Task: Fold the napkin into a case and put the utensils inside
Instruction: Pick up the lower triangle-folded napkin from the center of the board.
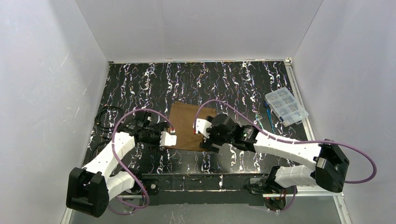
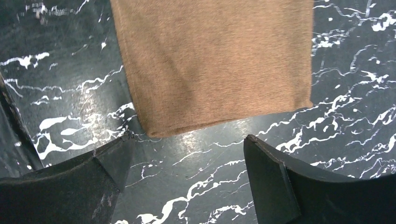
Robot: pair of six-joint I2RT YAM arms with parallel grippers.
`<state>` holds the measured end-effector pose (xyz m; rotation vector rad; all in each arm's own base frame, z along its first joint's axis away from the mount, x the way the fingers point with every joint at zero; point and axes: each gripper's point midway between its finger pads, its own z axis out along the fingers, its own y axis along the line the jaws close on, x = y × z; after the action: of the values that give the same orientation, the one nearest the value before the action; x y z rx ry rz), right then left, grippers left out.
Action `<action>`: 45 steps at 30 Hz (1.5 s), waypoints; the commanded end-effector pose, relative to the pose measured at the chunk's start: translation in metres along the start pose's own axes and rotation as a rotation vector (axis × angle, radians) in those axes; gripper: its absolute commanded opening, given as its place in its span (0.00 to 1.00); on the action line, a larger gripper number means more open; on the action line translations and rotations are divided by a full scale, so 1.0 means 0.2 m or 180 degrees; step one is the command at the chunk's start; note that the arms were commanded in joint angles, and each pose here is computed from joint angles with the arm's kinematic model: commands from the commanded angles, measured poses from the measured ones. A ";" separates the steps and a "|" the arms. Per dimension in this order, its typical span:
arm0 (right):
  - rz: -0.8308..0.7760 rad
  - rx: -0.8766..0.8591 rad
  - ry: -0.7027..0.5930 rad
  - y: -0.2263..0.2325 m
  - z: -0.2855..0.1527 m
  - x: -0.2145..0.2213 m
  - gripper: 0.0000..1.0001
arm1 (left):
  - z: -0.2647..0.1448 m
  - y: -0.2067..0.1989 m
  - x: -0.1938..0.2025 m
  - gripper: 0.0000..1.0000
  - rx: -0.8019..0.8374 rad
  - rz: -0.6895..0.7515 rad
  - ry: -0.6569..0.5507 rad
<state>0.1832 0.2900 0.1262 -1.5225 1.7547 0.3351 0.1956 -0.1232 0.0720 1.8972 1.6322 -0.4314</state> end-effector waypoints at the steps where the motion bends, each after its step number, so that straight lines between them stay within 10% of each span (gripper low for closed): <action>1: -0.0398 -0.0211 0.0069 0.10 0.07 0.06 0.93 | 0.08 0.05 0.01 0.98 -0.0160 0.0776 -0.0049; 12: -0.0466 -0.0440 0.0153 0.20 0.24 0.16 0.93 | 0.20 0.02 0.10 0.91 0.0131 0.1064 0.0167; 30: -0.0215 -0.0469 0.0150 0.20 0.36 0.30 0.87 | 0.28 0.00 0.24 0.50 0.0398 0.0951 0.0436; 45: 0.0409 -0.0497 0.0195 0.16 0.40 0.32 0.40 | 0.28 0.06 0.21 0.25 0.0634 0.0421 0.0492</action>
<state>0.1866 0.3038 0.0251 -1.5831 1.8444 0.4715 0.2416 -0.1378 0.0177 2.1918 1.4318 -0.3136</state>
